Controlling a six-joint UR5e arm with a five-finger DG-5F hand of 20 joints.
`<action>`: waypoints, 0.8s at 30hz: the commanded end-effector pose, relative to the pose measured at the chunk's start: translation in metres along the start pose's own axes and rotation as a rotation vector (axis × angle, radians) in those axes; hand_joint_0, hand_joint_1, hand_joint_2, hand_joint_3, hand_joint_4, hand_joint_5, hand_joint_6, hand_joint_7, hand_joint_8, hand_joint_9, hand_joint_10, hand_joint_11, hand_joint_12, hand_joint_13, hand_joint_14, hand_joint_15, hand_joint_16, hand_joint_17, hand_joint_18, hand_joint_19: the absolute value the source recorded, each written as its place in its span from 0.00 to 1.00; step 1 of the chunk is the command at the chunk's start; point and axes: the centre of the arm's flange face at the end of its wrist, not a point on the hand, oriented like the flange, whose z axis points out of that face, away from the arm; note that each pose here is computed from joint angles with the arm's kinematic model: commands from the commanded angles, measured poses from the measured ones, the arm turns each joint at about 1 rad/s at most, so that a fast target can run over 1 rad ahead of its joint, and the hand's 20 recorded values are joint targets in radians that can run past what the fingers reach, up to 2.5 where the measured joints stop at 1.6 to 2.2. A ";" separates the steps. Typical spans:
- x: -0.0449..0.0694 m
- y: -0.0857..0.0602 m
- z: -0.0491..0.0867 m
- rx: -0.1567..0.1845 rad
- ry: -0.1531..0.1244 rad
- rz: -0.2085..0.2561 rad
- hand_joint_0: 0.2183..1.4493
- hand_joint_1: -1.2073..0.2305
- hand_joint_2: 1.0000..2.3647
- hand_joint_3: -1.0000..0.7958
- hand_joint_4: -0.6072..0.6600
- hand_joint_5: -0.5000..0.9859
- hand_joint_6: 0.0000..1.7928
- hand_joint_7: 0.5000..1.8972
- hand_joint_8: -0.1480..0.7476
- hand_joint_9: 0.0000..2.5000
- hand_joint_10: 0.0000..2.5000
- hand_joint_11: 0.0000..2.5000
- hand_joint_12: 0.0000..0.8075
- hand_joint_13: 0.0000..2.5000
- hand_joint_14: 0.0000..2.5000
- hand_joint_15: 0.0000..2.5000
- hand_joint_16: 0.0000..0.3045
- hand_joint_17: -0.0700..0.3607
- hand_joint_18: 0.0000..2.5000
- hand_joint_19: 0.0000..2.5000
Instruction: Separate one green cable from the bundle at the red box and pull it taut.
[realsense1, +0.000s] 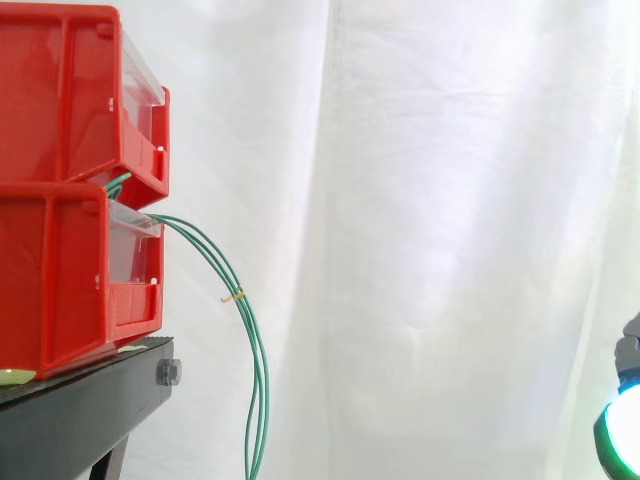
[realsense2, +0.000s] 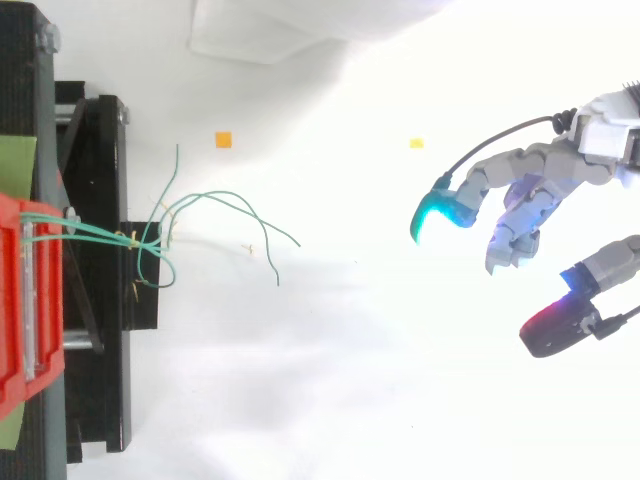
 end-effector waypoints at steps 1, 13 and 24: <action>0.000 -0.002 -0.003 0.024 0.011 -0.005 0.26 0.36 0.00 0.28 0.58 0.21 0.28 0.16 0.37 0.37 0.01 0.23 0.39 0.41 0.01 0.23 0.11 0.34 0.24 0.24; 0.000 -0.008 -0.007 0.066 0.025 -0.010 0.26 0.36 0.00 0.28 0.59 0.21 0.28 0.16 0.38 0.37 0.01 0.23 0.40 0.42 0.01 0.23 0.11 0.34 0.24 0.24; 0.001 -0.007 -0.007 0.062 0.028 -0.010 0.27 0.37 0.00 0.28 0.58 0.21 0.28 0.16 0.36 0.37 0.01 0.23 0.40 0.43 0.01 0.23 0.11 0.34 0.24 0.25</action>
